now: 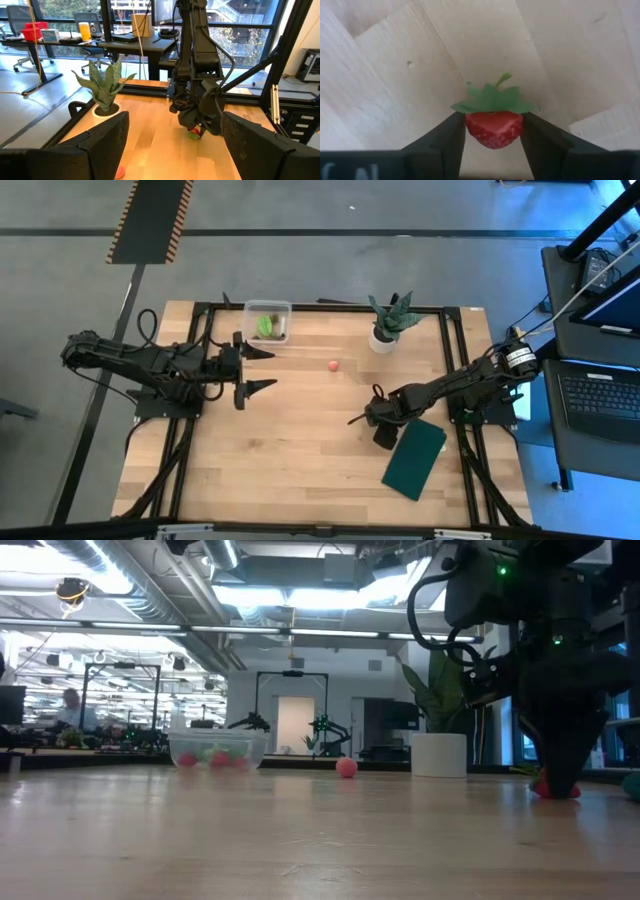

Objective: Pick and placing Produce into tupperware
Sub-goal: Put the red strawberry into the transparent container

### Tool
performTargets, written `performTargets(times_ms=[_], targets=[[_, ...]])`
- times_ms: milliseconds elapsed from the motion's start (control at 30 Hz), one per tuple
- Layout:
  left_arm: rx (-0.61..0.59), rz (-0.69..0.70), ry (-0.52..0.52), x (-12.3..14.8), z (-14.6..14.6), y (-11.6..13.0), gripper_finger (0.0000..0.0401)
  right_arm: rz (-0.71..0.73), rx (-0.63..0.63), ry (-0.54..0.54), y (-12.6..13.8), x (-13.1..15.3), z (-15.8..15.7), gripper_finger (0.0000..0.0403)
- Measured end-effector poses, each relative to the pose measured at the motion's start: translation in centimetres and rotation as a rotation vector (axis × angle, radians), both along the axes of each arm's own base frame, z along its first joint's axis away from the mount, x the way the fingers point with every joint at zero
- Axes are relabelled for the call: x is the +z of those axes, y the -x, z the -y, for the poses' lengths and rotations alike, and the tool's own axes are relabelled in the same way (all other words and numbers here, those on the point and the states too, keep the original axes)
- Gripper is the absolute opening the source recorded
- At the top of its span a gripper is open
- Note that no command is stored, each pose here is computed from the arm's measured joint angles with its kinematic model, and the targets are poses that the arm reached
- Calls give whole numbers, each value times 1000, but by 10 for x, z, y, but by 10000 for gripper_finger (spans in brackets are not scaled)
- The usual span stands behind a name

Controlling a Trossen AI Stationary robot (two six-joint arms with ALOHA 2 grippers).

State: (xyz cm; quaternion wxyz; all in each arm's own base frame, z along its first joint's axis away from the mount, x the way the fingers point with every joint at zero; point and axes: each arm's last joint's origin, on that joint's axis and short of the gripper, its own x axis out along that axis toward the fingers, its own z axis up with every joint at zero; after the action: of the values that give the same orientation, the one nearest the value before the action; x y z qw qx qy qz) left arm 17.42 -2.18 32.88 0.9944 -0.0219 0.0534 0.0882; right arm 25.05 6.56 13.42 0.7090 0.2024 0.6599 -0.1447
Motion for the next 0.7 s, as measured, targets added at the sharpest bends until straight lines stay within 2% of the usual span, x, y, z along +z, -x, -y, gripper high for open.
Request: performTargets(times_ms=[133, 400, 700], targets=[[0, 0, 0, 0, 0, 0, 309, 1, 0, -3, 0, 0, 0, 184], [0, 0, 0, 0, 0, 0, 309, -2, 0, -2, 0, 0, 0, 149], [0, 0, 0, 0, 0, 0, 308, -1, 1, -5, 0, 0, 0, 167]])
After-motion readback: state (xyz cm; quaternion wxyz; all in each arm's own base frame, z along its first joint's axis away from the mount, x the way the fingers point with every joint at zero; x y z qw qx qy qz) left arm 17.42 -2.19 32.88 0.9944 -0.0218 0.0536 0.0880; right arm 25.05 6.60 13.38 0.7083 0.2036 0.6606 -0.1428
